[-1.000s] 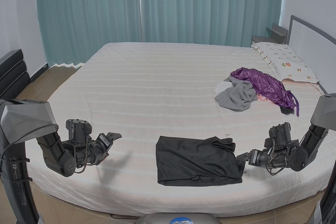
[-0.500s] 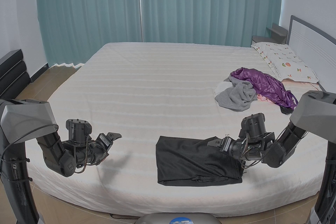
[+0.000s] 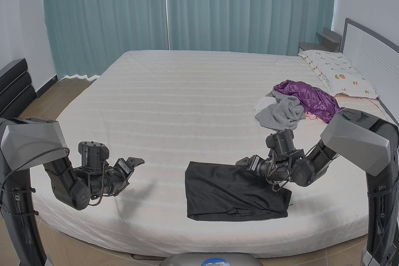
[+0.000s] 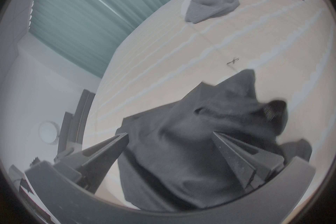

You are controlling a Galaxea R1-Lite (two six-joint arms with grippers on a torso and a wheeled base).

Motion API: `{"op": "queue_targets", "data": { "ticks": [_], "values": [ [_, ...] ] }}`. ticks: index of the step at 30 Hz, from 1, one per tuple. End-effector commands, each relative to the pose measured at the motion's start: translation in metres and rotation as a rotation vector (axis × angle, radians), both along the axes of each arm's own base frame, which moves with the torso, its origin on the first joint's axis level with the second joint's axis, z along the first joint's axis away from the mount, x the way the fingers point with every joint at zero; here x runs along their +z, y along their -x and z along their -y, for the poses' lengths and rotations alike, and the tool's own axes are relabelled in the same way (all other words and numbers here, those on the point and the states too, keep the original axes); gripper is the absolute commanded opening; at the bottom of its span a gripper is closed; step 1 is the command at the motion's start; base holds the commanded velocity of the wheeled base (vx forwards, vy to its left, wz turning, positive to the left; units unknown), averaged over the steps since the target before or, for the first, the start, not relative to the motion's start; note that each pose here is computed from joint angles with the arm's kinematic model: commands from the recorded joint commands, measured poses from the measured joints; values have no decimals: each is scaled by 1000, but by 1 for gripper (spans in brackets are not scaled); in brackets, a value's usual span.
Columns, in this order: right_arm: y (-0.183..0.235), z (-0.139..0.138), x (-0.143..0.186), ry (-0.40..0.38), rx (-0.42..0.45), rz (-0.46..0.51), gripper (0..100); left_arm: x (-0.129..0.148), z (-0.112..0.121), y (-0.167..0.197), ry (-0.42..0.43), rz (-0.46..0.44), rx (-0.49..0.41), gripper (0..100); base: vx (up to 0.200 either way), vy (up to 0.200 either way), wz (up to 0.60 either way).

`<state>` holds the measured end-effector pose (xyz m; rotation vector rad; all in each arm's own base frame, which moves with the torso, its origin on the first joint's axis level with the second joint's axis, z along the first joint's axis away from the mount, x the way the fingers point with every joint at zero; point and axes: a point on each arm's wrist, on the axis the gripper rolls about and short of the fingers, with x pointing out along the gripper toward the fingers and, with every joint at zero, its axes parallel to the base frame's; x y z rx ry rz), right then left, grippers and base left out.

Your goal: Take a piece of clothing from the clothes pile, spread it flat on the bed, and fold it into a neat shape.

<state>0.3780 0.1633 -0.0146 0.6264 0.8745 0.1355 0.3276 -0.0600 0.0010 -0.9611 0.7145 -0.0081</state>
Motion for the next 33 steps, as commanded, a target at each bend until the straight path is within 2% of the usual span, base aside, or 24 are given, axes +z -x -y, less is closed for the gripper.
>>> {"op": "queue_targets", "data": {
  "ticks": [1, 3, 6, 7, 9, 13, 18, 21, 22, 27, 32, 33],
  "values": [
    [-27, 21, -6, 22, -84, 8, 100, -1, 0, 0, 0, -1, -1, 100, 0, 0, 0],
    [-34, 29, -5, 32, -113, 20, 100, 0, 0, 0, 0, 0, -1, 100, 0, 0, 0],
    [-50, 56, -6, 60, -207, 41, 100, 0, 0, 0, 0, 0, -1, 100, 0, 0, 0],
    [-50, 56, -6, 60, -207, 41, 100, 0, 0, 0, 0, 0, -1, 100, 0, 0, 0],
    [-55, 77, -4, 57, -262, 49, 100, -1, 0, 0, 0, -1, -1, 100, 0, 0, 0],
    [-55, 96, -2, 41, -300, 40, 100, -1, 0, 0, 0, -3, -1, 100, 0, 0, 0],
    [-47, 95, -9, -24, -232, 40, 100, 0, 0, 0, 0, 0, -1, 100, 0, 0, 0],
    [-44, 92, -12, -46, -203, 79, 100, -1, 0, 0, 0, -1, -1, 100, 0, 0, 0],
    [-43, 86, -13, -57, -184, 119, 100, -1, 0, 0, -4, -2, 5, 100, 0, 0, 0],
    [-42, 78, -20, -47, -139, 127, 100, -1, 2, 0, -7, -2, 3, 100, 0, 0, 0],
    [-43, 69, -41, -17, -83, 114, 100, -3, 2, 0, -13, -3, 1, 100, 0, 0, 0],
    [-44, 68, -42, -16, -78, 122, 0, -2, 2, -1, -13, 0, 1, 100, 0, 0, 0]
  ]
}}
